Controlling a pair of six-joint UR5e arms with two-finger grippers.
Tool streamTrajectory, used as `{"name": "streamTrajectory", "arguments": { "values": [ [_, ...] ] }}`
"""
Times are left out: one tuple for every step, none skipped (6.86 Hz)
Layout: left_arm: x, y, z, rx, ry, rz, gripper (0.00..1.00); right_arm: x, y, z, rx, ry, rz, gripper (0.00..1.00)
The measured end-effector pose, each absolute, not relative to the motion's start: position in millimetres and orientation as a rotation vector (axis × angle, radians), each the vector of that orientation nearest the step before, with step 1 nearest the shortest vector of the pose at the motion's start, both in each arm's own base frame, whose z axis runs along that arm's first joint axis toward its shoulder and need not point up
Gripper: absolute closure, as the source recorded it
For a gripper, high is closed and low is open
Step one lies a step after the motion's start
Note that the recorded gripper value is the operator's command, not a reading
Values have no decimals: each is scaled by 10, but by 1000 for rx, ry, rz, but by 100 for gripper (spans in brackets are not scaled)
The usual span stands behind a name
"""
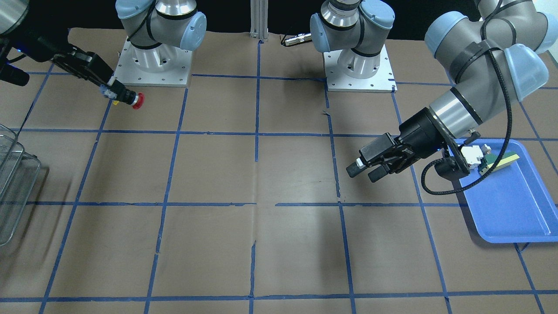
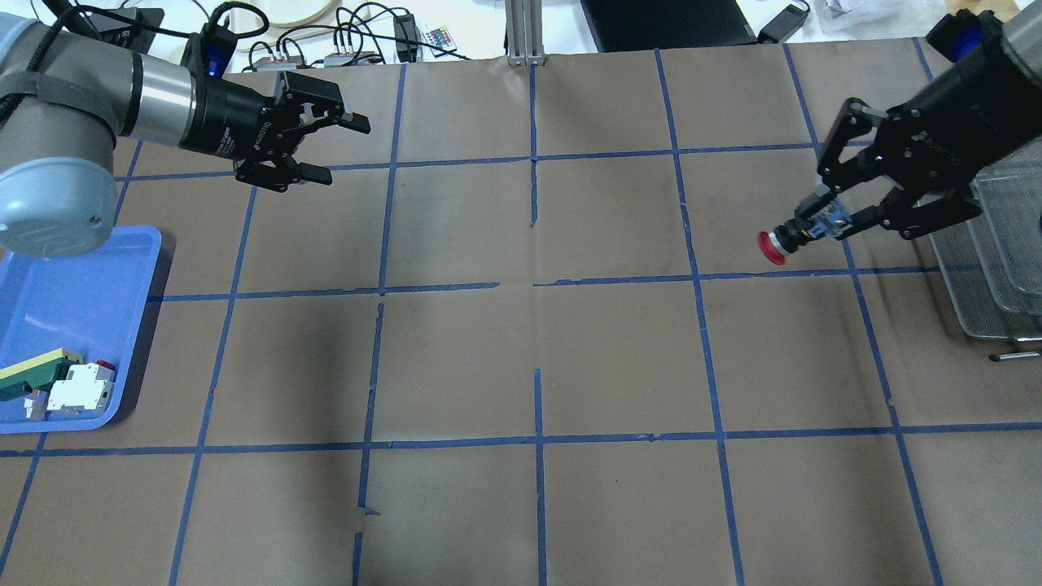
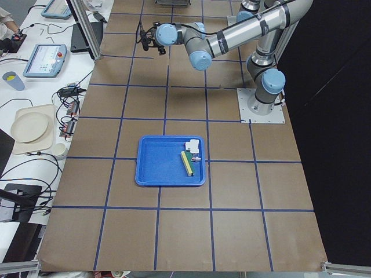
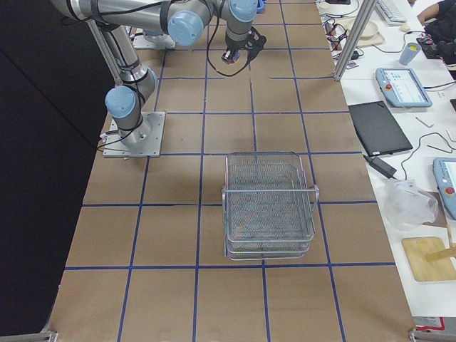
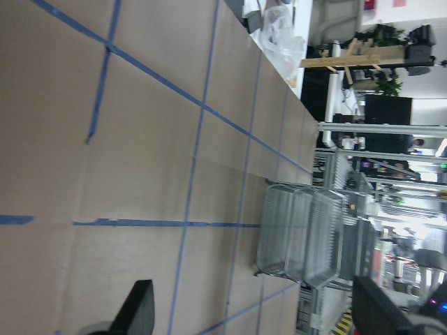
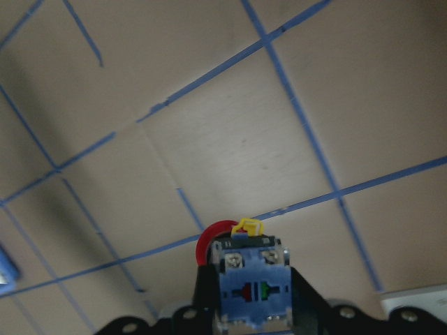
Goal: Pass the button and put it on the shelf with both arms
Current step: 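Carry the button with the right gripper into the mesh basket while the left arm retracts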
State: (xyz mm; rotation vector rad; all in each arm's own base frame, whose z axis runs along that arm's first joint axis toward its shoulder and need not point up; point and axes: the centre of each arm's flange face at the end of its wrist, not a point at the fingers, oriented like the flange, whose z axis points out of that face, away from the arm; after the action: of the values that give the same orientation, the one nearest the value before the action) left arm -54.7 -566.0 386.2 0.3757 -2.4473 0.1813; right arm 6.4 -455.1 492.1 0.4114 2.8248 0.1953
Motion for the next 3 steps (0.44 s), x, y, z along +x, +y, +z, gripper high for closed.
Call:
{"name": "streamTrajectory", "arguments": {
  "values": [
    [-505,-5699,3816,383,-2546,174,0,-214,-4567,4999,113,3011,129,100],
    [-469,-5742,3770,384,-2635,169,0,-534,-4598,5080,-154,3133,67,100],
    [-436,-5795,3765,380,-2701,170,0,-878,-4642,5138,-375,3220,17,100]
  ]
}}
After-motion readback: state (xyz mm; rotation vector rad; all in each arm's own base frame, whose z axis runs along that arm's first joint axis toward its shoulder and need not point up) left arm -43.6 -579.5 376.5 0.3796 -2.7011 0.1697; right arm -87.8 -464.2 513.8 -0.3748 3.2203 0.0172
